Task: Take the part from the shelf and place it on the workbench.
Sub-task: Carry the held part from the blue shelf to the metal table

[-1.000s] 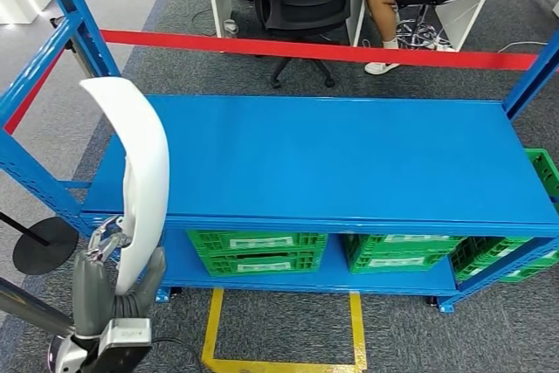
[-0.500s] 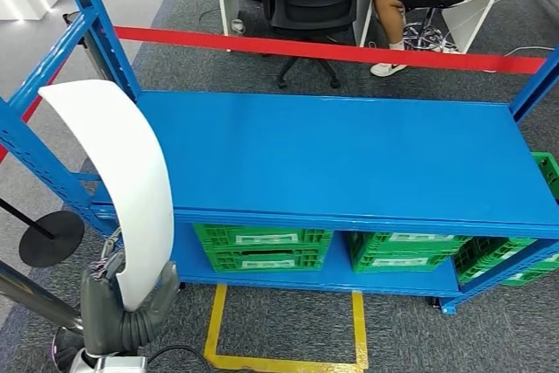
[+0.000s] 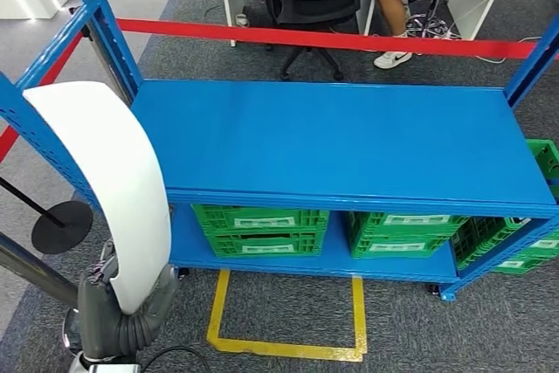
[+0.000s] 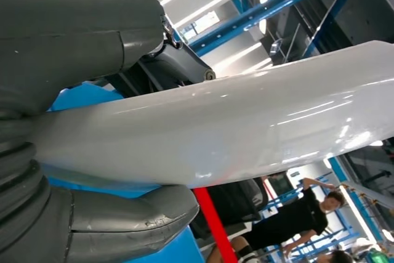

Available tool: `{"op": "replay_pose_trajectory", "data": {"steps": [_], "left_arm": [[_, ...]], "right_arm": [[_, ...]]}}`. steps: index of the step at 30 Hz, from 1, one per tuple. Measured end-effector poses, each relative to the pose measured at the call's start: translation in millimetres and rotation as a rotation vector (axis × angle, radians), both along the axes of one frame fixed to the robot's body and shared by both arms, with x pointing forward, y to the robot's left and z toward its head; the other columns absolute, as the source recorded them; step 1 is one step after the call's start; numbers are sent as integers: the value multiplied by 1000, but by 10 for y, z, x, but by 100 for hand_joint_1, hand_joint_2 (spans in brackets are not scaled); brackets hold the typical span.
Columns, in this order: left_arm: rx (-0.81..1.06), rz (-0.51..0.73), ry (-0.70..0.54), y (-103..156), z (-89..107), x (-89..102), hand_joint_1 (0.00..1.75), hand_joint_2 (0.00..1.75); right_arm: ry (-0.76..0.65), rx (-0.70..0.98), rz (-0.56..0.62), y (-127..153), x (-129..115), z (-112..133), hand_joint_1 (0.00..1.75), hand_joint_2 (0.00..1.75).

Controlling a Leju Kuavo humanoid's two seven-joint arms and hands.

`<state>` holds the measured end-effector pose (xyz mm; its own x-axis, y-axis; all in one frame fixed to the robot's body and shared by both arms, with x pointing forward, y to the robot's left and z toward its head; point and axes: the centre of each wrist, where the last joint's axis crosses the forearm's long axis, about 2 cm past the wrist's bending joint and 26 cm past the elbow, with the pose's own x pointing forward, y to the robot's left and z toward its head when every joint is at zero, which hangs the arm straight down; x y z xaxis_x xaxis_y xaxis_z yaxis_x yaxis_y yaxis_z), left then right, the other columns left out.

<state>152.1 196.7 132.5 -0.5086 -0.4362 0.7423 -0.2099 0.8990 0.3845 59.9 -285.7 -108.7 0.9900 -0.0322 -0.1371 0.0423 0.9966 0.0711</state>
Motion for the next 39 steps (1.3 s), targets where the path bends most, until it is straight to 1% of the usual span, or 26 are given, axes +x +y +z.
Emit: {"op": "replay_pose_trajectory", "data": {"steps": [13,18,39], "left_arm": [[-16,-35,-53,-65,60,75,175,175],[-7,-45,-75,-88,84,102,175,175],[9,-85,-78,-141,99,191,175,175]], "right_arm": [[21,20,-57,-48,-144,-19,0,175],[17,24,-76,-74,-155,-18,0,175],[14,44,-121,-31,-230,-19,0,175]]}}
